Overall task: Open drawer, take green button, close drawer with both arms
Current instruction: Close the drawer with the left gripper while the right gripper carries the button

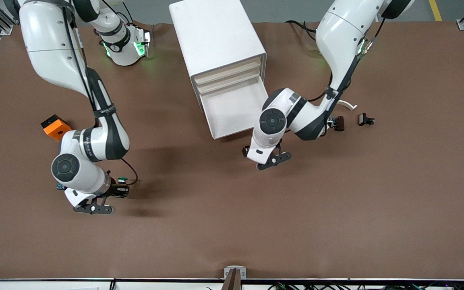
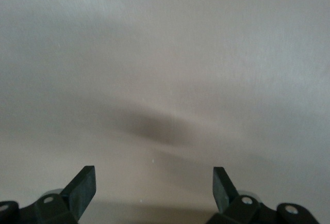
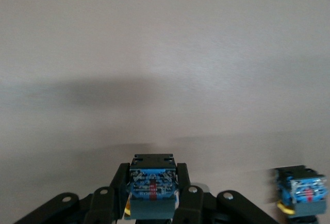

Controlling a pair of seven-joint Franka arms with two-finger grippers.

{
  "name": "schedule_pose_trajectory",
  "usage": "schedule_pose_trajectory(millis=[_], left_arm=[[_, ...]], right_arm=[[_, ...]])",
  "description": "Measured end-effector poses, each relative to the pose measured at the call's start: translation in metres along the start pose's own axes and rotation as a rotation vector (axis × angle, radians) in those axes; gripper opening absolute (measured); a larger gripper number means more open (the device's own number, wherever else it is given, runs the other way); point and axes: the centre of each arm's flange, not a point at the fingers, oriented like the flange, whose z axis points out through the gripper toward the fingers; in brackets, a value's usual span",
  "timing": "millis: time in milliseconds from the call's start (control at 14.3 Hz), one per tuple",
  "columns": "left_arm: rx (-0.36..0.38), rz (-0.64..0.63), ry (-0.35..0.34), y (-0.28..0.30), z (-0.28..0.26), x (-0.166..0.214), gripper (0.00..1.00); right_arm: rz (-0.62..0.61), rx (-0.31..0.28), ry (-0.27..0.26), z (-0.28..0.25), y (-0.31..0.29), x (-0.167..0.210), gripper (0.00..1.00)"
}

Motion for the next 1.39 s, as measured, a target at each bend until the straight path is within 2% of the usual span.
schedule_pose_trajectory(millis=[279, 558, 837, 1394], left_arm=[[0.019, 0.05, -0.007, 0.009, 0.005, -0.034, 1.0], [0.035, 0.096, -0.026, 0.015, 0.013, -0.066, 1.0], [0.039, 0.127, -0.041, 0.019, 0.015, -0.087, 1.0], [0.033, 0.122, -0.062, 0.029, 0.014, -0.116, 1.0]], right_arm=[[-0.019, 0.004, -0.016, 0.008, 0.023, -0.001, 0.41], [-0.058, 0.06, -0.048, 0.021, 0.043, -0.008, 0.41], [-0.075, 0.07, -0.076, 0.033, 0.05, -0.017, 0.41], [-0.08, 0.072, -0.073, 0.042, 0.045, -0.025, 0.41]])
